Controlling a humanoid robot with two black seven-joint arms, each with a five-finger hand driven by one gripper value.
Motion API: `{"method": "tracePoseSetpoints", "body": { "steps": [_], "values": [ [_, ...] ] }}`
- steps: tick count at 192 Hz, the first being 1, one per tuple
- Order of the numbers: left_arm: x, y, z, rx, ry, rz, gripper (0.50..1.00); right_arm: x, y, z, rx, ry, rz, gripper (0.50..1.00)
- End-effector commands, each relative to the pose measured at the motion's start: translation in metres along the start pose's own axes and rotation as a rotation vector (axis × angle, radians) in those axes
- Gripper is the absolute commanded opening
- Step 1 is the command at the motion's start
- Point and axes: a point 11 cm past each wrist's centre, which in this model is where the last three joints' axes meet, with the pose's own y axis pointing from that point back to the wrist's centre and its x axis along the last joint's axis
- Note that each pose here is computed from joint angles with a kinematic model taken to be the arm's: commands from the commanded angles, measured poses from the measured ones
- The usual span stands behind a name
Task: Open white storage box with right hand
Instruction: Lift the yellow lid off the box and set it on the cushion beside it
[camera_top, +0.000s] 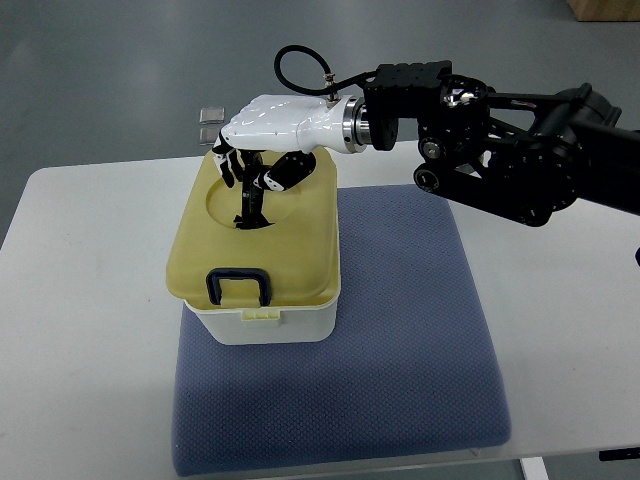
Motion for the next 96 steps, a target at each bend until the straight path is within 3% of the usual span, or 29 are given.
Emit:
{"method": "tracePoseSetpoints", "body": {
  "steps": [1, 51, 96],
  "values": [
    [0.0, 0.0, 0.0, 0.0, -0.001, 0.0, 1.0, 0.013, 0.005, 0.001, -0.001, 0.014, 0.019, 0.5],
    [0.001, 0.0, 0.0, 0.0, -0.001, 0.002, 1.0, 0.03, 0.033, 0.009, -0.008, 0.051, 0.031, 0.5],
    [0.002, 0.0, 0.0, 0.0, -0.001, 0.005, 1.0, 0.035, 0.08, 0.027, -0.054, 0.068, 0.035, 0.5]
  ]
}}
